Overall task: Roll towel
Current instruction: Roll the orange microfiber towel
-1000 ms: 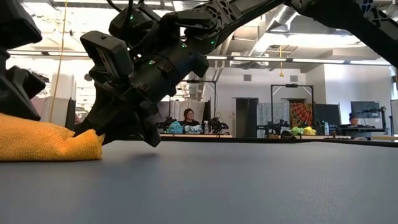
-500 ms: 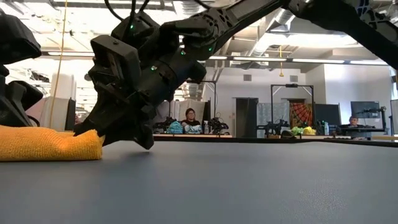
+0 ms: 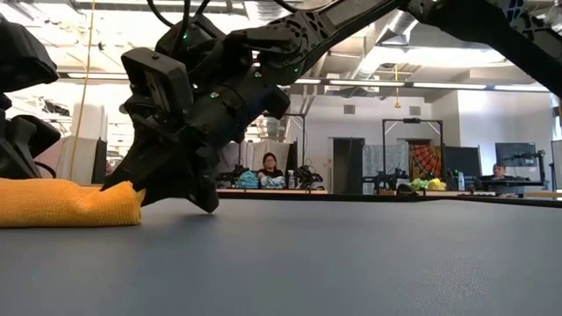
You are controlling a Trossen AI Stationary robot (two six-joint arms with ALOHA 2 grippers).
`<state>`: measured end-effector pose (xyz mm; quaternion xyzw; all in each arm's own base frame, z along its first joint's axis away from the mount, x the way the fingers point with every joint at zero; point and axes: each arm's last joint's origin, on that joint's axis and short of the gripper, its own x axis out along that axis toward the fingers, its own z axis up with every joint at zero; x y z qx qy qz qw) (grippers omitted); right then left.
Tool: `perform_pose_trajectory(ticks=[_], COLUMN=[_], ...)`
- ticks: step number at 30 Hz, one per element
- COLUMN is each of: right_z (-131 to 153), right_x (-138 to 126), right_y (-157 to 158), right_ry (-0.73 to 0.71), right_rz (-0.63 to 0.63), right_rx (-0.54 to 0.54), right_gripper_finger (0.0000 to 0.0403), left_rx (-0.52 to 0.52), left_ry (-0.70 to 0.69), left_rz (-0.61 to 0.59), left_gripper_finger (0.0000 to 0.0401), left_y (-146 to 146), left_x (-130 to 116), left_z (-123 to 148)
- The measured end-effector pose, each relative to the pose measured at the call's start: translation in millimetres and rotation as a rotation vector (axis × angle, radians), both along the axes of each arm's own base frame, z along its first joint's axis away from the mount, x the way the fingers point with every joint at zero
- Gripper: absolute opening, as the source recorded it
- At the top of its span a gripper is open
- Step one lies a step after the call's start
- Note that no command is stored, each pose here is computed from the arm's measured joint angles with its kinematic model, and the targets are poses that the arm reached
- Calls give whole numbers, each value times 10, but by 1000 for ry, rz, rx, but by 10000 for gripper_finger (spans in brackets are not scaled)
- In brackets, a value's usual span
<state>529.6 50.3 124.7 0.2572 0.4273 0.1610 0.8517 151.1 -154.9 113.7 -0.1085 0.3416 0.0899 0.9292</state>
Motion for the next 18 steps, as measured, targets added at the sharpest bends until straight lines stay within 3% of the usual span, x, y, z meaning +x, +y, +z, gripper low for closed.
perform_pose_trajectory(ticks=[8,18], right_z=[98,150], right_x=[-21,-68], right_y=[-60,-164], right_ry=[0,39], right_rz=[5,53], right_rx=[7,59], right_gripper_finger=[72,192], left_rx=[10,15], left_ry=[-1,0], left_rz=[-3,-8], left_gripper_finger=[0,0], left_y=[3,2], left_x=[0,-1], left_z=[-1,-1])
